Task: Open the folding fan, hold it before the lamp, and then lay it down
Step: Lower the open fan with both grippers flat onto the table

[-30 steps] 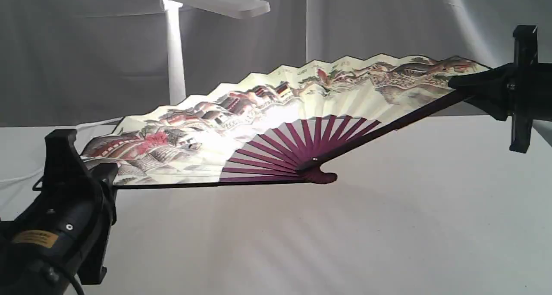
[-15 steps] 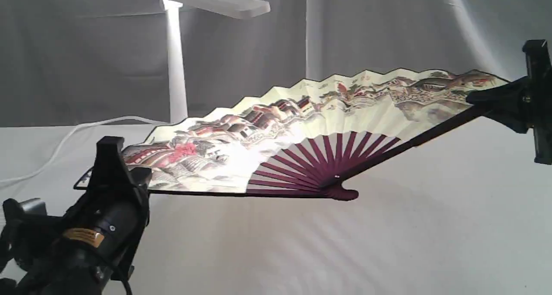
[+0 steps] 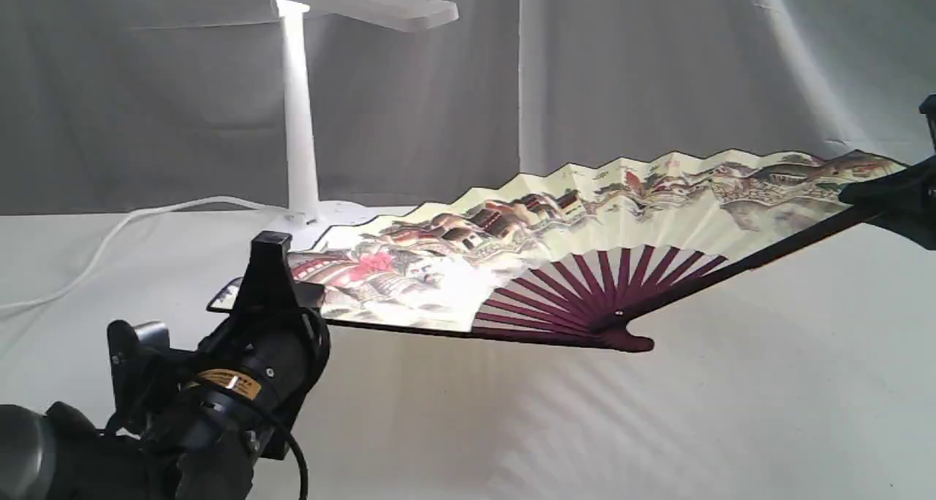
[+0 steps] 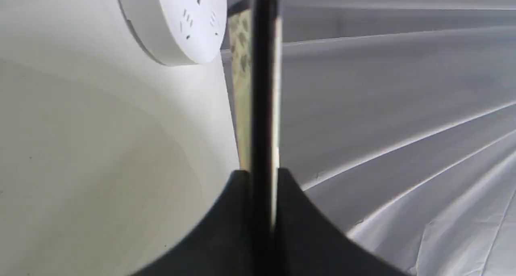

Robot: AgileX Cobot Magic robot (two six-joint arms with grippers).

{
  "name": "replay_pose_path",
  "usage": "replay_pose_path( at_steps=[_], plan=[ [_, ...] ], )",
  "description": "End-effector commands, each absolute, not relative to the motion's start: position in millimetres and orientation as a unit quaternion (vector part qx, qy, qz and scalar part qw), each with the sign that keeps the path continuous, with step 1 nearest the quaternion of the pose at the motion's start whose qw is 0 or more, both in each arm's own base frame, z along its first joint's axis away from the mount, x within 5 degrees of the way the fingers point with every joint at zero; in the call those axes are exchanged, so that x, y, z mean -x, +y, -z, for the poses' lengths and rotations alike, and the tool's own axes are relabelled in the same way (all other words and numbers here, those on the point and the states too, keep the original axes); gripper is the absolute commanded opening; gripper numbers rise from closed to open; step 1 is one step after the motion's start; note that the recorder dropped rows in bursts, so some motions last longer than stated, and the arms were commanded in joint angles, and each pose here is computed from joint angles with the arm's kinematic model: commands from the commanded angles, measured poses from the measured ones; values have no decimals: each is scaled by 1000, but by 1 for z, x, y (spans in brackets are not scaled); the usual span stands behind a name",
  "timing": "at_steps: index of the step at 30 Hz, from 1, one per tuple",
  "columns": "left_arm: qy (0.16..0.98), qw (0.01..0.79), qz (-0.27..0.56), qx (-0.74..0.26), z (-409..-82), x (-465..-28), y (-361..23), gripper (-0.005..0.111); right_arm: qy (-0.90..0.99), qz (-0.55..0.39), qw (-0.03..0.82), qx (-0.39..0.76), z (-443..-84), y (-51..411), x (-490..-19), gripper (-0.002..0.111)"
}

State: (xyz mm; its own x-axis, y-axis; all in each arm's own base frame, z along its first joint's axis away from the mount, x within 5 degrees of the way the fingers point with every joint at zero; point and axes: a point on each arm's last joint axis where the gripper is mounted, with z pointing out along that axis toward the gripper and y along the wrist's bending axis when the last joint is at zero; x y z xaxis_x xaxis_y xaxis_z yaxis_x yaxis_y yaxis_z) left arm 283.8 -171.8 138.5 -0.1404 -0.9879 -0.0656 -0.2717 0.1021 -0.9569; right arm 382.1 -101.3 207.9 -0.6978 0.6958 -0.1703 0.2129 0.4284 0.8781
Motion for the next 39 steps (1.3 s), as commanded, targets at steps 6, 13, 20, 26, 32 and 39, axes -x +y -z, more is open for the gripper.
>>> replay_pose_path(
  at_steps=[6, 13, 20, 26, 32, 39],
  plan=[
    [602, 388, 476, 510, -133, -295, -186, 0, 831, -420, 253, -265, -184, -107, -383, 29],
    [609, 383, 465, 517, -119, -297, -188, 0, 833, -419, 232, -277, -164, -109, -384, 41],
    [625, 372, 449, 518, -100, -296, -189, 0, 844, -412, 205, -276, -145, -110, -384, 56],
    [649, 365, 434, 508, -83, -294, -190, 0, 864, -392, 187, -255, -139, -110, -379, 57],
    [665, 359, 427, 496, -72, -293, -192, 3, 896, -351, 146, -230, -131, -112, -370, 57],
    [684, 370, 421, 467, -73, -293, -193, 21, 908, -341, 124, -211, -128, -112, -365, 57]
  ],
)
